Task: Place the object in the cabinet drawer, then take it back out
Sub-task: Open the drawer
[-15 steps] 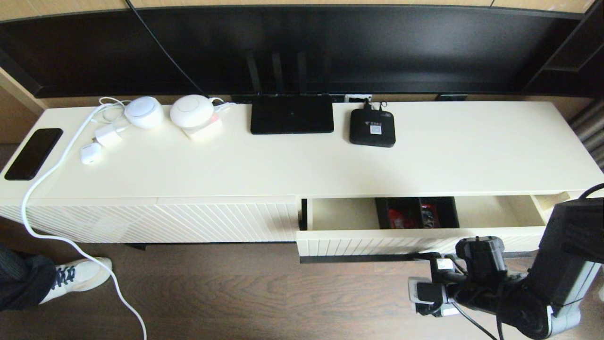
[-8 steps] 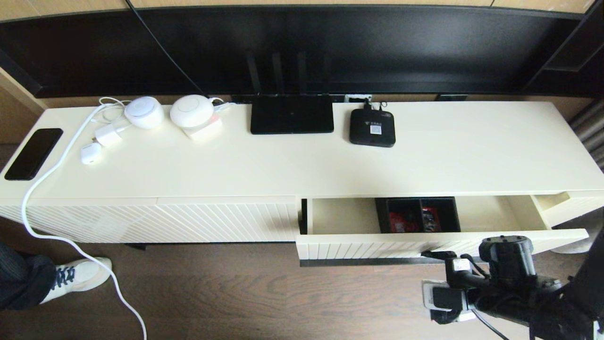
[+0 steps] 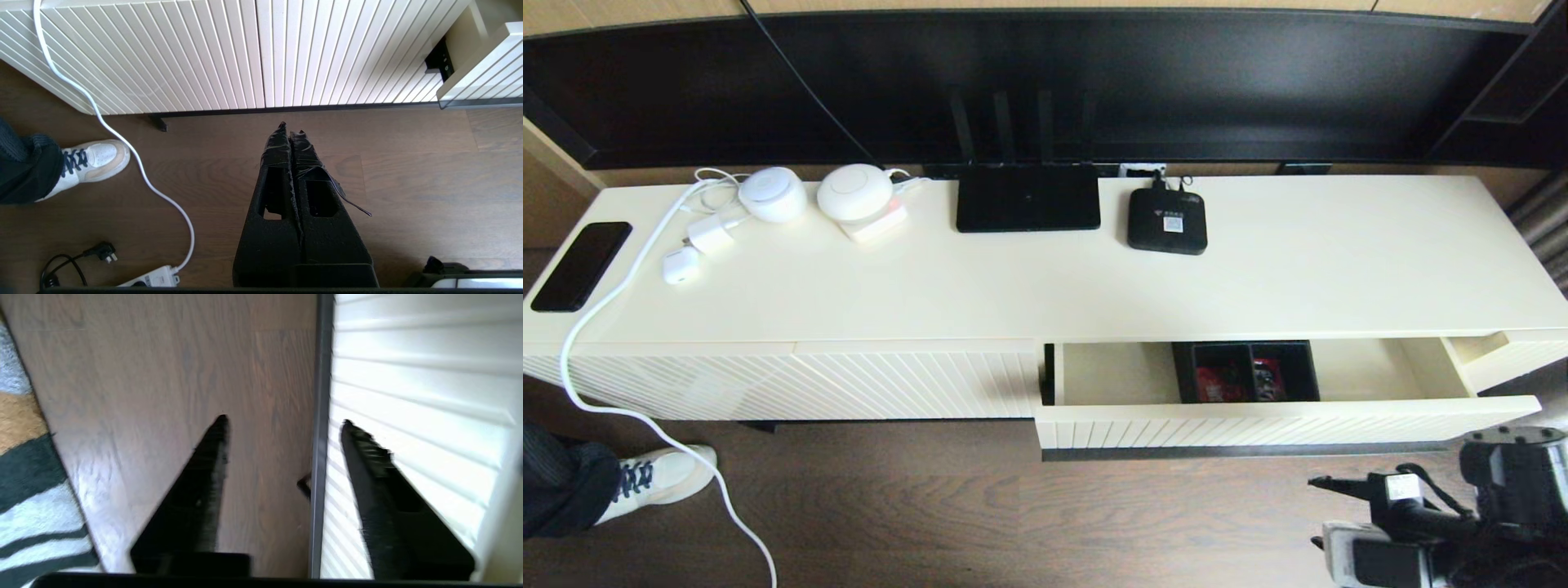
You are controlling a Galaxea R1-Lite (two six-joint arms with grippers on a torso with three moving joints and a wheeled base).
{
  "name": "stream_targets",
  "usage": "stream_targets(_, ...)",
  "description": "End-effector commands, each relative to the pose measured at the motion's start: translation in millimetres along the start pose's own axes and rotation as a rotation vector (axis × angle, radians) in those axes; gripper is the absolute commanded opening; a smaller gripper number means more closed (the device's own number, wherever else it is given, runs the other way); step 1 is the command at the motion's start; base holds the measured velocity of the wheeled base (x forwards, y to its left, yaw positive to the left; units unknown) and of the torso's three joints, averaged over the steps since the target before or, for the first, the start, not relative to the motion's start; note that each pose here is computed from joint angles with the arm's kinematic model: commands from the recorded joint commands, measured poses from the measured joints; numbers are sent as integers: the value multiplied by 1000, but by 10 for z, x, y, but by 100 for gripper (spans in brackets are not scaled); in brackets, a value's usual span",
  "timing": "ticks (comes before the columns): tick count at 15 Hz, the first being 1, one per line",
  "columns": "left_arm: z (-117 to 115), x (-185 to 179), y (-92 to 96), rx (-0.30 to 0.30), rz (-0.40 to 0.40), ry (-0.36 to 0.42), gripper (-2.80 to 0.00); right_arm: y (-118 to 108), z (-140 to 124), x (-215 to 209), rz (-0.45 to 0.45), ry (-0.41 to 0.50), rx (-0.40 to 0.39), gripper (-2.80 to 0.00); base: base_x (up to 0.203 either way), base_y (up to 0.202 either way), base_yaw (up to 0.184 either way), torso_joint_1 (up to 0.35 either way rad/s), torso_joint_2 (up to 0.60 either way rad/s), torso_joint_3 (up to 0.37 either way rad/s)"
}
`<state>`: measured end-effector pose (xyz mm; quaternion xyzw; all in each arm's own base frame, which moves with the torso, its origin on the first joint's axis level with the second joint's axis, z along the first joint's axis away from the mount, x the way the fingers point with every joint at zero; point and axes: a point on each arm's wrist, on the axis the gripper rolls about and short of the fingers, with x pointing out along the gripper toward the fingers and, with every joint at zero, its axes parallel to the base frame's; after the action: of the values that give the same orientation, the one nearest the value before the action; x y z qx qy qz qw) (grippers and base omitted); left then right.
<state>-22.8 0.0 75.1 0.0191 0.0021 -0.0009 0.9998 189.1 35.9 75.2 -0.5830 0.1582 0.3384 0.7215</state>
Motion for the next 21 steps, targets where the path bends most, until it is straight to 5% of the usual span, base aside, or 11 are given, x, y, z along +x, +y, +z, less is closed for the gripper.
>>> stream_targets(1, 4, 0, 0, 0, 0, 0, -280, -114, -15, -332, -102, 22, 32, -280, 0, 0, 0, 0, 0, 0)
stream_targets(5, 2, 0, 0, 0, 0, 0, -280, -244, 13, -614, -143, 37, 351, -280, 0, 0, 0, 0, 0, 0)
stream_targets(9, 2, 0, 0, 0, 0, -1, -280, -628, 128, -861, -209, 36, 657, -280, 0, 0, 0, 0, 0, 0)
stream_targets(13, 1, 1, 0, 0, 0, 1, -280, -900, 267, -809, -29, 142, 1020, -280, 0, 0, 0, 0, 0, 0)
stream_targets(16, -1, 1, 0, 0, 0, 2, -280, -1100, 406, -544, 29, 191, 1207, -280, 0, 0, 0, 0, 0, 0)
stream_targets(19, -1, 1, 0, 0, 0, 2, -280, -1287, 515, -217, -46, 275, 1422, -280, 0, 0, 0, 0, 0, 0)
stream_targets(21, 5, 0, 0, 0, 0, -1, -280, -1382, 546, -69, -81, 289, 1454, -280, 0, 0, 0, 0, 0, 0)
